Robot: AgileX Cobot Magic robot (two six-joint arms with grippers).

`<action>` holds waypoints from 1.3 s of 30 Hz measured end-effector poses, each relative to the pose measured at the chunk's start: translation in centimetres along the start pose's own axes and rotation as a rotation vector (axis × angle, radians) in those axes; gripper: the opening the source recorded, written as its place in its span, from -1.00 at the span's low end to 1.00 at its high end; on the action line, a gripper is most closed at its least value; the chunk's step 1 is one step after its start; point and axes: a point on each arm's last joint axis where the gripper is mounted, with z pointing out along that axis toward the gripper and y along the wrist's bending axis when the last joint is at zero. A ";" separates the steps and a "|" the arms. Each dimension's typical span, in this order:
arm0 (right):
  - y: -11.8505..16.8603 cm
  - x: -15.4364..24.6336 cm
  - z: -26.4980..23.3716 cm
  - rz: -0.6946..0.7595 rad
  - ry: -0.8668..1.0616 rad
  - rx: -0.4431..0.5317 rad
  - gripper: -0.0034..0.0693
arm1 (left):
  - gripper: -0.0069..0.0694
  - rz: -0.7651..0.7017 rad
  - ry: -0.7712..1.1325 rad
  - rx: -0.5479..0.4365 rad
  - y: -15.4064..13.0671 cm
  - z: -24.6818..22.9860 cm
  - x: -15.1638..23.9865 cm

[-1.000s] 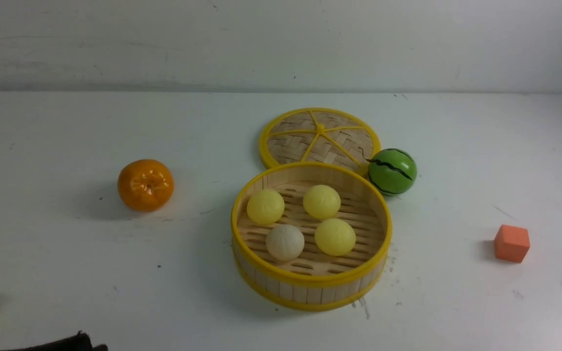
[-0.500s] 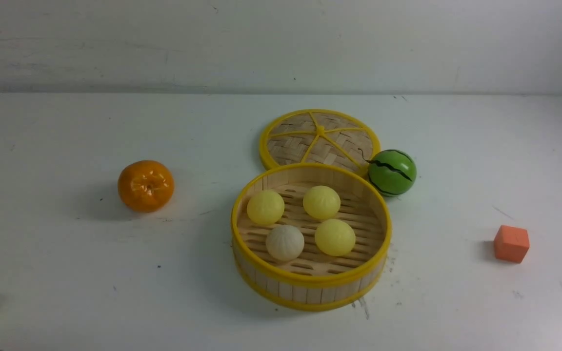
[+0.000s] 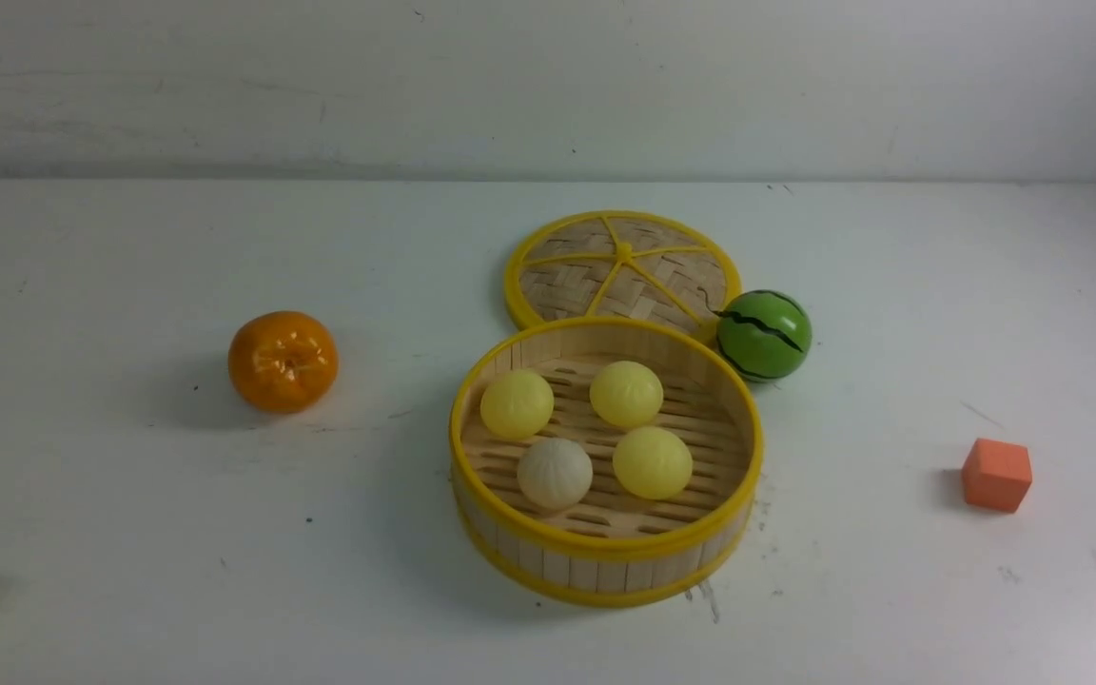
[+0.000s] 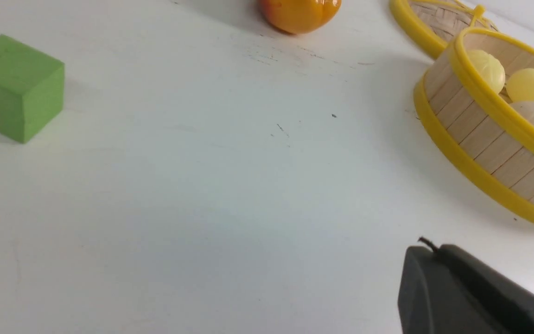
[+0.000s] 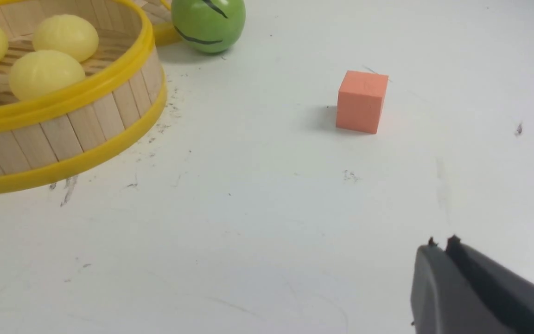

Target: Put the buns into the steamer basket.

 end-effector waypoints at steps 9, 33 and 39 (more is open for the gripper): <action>0.0 0.0 0.0 0.000 0.000 0.000 -0.82 | -0.85 -0.004 -0.006 -0.013 0.1 0.0 0.0; 0.0 0.0 0.0 0.000 0.000 0.000 -0.76 | -0.85 -0.019 -0.028 -0.061 0.3 0.0 -0.2; 0.0 0.0 0.0 0.000 0.000 0.000 -0.75 | -0.84 -0.019 -0.028 -0.061 0.3 0.0 -0.2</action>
